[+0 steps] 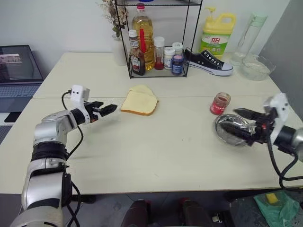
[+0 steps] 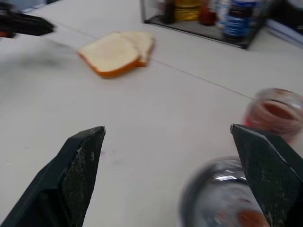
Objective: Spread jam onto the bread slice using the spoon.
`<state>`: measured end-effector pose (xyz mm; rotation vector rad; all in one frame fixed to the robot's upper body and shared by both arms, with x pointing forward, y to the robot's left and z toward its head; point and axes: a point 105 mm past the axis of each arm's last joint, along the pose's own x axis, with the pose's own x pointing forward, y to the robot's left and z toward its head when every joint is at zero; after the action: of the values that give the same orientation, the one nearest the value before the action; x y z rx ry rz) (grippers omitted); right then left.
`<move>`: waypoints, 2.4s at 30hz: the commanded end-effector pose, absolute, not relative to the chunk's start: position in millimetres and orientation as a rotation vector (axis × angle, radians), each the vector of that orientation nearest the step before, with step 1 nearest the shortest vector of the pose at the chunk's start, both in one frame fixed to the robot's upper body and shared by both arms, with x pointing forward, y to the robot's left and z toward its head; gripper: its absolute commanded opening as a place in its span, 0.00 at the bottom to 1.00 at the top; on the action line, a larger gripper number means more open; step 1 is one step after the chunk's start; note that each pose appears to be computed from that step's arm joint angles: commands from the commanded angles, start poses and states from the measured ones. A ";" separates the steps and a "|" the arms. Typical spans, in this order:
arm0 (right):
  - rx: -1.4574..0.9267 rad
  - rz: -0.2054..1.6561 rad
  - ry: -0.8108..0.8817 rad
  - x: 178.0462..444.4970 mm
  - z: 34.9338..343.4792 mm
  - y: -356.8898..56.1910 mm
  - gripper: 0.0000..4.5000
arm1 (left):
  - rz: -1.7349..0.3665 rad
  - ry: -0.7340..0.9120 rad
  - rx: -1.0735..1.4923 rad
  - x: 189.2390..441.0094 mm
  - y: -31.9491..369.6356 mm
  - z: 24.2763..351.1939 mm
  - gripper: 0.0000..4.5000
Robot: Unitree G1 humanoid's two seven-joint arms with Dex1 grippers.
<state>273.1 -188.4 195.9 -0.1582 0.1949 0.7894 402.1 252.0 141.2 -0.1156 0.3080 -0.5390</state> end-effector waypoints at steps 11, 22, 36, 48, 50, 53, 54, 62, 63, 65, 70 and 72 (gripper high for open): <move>-0.181 0.956 0.164 277.6 184.6 -123.8 0.99 | -0.588 0.374 -0.014 437.4 194.9 119.7 1.00; -0.154 0.899 0.126 278.7 187.8 -122.2 1.00 | -0.625 0.283 -0.107 443.6 182.4 139.1 0.73; -0.148 0.860 0.106 282.0 190.5 -128.8 1.00 | -0.692 0.197 -0.139 445.1 179.2 174.9 0.01; -0.159 0.885 0.171 249.3 208.0 -158.4 1.00 | -1.439 0.261 -0.111 355.3 87.9 249.3 0.01; -0.142 0.902 0.192 240.6 207.5 -158.8 1.00 | -1.510 0.314 -0.118 337.1 82.0 245.3 0.01; -0.100 0.926 0.223 228.1 205.2 -156.7 1.00 | -1.637 0.421 -0.156 305.5 74.4 229.2 0.01; -0.088 0.925 0.228 226.2 204.0 -156.0 1.00 | -1.662 0.447 -0.168 298.5 73.2 224.2 0.01; -0.046 0.945 0.267 215.3 188.3 -141.9 1.00 | -1.516 0.531 0.257 326.7 81.5 116.5 0.01; -0.046 0.947 0.267 215.0 188.2 -140.9 1.00 | -1.509 0.533 0.316 330.5 83.8 108.4 0.01; -0.046 0.931 0.265 217.9 187.7 -141.3 1.00 | -1.497 0.498 0.463 339.7 86.3 94.3 0.01; -0.045 0.955 0.281 215.4 185.4 -138.4 1.00 | -1.435 0.356 0.506 365.8 68.0 106.6 0.01; -0.057 0.969 0.299 213.0 182.3 -137.0 1.00 | -1.399 0.302 0.575 376.0 67.2 112.1 0.01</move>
<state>217.8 -141.8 177.6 -0.0328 0.3196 0.9365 362.8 65.3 95.2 0.5122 0.3940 -1.4563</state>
